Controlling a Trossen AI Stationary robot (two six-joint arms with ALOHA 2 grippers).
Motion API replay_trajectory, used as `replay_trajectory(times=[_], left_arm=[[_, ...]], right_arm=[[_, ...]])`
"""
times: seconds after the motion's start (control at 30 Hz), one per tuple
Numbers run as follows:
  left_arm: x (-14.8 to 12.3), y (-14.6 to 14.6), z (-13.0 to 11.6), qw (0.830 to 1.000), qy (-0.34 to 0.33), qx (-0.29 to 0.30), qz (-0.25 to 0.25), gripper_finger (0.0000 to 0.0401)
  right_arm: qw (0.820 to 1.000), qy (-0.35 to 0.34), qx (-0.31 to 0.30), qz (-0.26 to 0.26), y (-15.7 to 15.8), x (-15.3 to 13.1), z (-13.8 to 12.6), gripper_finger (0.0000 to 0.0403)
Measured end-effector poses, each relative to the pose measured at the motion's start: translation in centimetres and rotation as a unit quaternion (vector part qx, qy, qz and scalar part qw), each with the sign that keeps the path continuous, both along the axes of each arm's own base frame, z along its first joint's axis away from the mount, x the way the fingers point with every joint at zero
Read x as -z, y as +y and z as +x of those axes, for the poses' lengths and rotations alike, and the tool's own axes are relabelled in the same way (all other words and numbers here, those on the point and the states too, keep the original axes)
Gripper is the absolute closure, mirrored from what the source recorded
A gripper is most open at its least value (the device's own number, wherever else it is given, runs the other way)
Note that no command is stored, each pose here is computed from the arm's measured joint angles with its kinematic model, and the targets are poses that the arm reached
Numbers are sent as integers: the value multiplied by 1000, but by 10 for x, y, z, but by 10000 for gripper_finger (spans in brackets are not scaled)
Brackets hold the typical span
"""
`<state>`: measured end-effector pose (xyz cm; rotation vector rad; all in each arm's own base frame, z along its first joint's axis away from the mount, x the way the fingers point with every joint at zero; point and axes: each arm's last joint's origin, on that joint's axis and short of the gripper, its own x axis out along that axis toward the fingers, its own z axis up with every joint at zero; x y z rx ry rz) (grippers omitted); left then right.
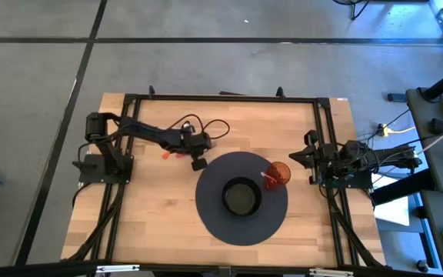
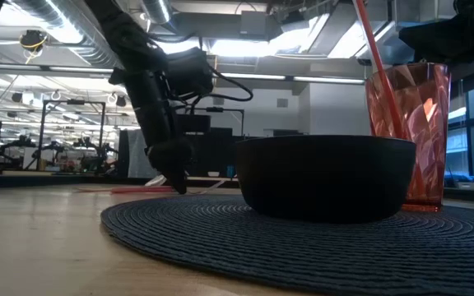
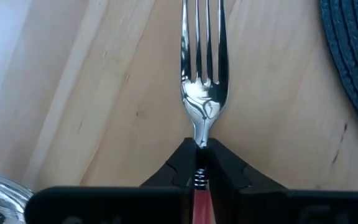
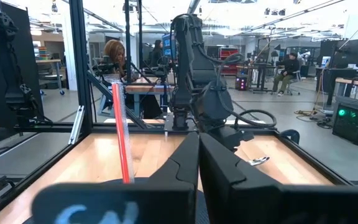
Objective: Pick & Place Utensil
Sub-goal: Put the pink fork into the black bowl on the blue mat
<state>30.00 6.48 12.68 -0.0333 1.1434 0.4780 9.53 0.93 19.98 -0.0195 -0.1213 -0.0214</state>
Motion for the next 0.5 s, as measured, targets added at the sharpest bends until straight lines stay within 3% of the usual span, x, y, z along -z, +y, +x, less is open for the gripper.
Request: replay_trajectory(times=[0.2,0.5], left_arm=[[-26,-13,0,999,-47,21,17,398],[-41,-29,-1,996,-72,43,30,399]], right_arm=[[1000,0,0,0,0,0,0,389],[1000,0,0,0,0,0,0,389]])
